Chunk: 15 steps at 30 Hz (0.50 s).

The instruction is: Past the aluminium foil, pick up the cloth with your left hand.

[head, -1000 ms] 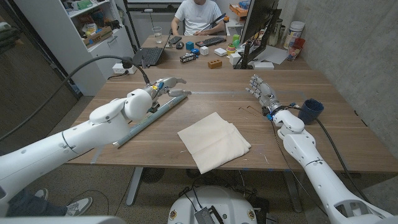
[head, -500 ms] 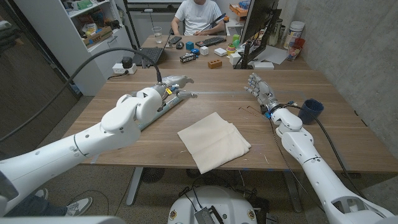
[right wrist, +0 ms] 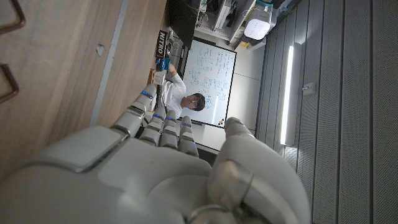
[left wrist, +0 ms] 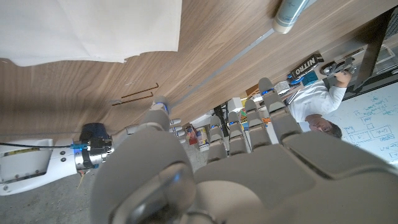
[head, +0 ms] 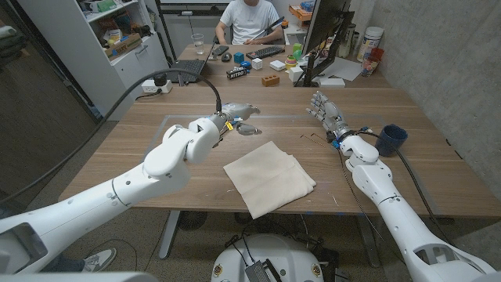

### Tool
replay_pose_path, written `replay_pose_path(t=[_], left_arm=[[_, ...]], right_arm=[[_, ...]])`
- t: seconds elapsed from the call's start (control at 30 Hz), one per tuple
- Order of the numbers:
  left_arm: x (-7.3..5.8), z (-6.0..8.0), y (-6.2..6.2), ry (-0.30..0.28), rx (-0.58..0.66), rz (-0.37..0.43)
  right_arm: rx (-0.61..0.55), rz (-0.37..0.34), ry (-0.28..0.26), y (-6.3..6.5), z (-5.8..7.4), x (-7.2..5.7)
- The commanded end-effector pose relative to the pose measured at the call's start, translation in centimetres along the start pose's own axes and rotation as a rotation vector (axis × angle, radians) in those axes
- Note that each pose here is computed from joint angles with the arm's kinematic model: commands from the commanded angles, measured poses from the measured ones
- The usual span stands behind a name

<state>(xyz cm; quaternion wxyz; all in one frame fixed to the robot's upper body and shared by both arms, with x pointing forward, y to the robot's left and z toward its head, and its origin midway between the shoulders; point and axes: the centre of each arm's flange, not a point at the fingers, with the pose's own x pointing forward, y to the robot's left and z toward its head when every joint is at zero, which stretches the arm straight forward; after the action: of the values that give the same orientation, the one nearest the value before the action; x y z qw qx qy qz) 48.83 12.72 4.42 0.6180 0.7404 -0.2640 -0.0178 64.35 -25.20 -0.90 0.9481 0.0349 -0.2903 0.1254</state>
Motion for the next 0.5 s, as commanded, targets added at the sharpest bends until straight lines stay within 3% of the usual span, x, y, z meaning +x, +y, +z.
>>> replay_pose_path(t=[0.03,0.5], left_arm=[[0.8,2.9,-2.0,-0.046,0.006,-0.054],[0.8,5.5,-3.1,-0.079,0.101,-0.092]], right_arm=[[0.009,-0.002,0.001,-0.1,-0.2,0.3],[0.012,0.01,0.005,0.3,-0.4,1.0]])
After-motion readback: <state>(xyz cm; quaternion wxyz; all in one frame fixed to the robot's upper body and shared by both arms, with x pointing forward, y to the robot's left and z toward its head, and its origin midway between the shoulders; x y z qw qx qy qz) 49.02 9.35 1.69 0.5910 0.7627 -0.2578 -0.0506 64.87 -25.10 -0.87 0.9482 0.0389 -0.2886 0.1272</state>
